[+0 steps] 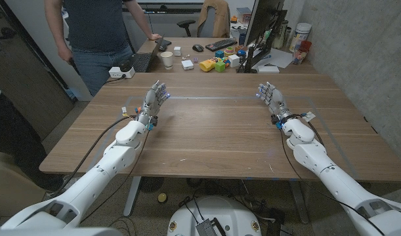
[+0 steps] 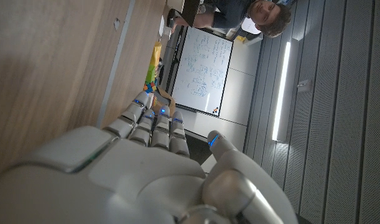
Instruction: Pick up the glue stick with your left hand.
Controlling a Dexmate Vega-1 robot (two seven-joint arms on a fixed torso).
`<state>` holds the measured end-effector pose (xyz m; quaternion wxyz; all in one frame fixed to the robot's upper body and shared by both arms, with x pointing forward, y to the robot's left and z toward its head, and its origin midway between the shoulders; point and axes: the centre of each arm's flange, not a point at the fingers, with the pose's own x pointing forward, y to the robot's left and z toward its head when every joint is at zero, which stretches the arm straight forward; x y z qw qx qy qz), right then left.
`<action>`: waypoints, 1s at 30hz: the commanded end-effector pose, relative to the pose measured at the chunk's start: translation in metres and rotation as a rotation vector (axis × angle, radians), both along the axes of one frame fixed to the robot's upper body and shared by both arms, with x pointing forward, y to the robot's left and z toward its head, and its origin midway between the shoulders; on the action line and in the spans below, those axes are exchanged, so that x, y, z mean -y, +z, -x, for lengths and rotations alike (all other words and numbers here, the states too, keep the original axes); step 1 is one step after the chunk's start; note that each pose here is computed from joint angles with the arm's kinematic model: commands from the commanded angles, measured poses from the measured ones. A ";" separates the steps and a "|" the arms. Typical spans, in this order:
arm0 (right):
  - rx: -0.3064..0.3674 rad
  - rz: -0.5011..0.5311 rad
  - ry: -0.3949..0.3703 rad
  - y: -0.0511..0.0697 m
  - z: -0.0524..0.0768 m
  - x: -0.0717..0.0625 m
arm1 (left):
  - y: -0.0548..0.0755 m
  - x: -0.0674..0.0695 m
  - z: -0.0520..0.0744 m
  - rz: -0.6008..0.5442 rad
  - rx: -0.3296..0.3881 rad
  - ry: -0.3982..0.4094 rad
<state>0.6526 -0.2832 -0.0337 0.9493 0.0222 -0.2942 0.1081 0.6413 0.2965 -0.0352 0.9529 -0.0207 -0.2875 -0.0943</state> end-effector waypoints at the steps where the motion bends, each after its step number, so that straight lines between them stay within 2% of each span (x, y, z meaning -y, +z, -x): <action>1: -0.010 -0.045 -0.012 -0.011 0.002 0.004 | -0.003 -0.004 0.008 0.011 0.002 0.013; 7: -0.013 -0.042 -0.013 -0.010 0.003 0.005 | 0.000 -0.006 0.010 0.008 0.025 0.038; 12: -0.011 -0.044 -0.010 -0.010 0.001 0.004 | 0.009 -0.011 0.018 -0.022 0.060 0.151; 18: -0.007 -0.042 -0.009 -0.008 0.000 0.005 | 0.017 -0.019 0.022 -0.033 0.098 0.206; 30: 0.000 -0.037 -0.013 -0.005 -0.002 0.004 | 0.041 -0.045 0.026 -0.137 0.127 0.366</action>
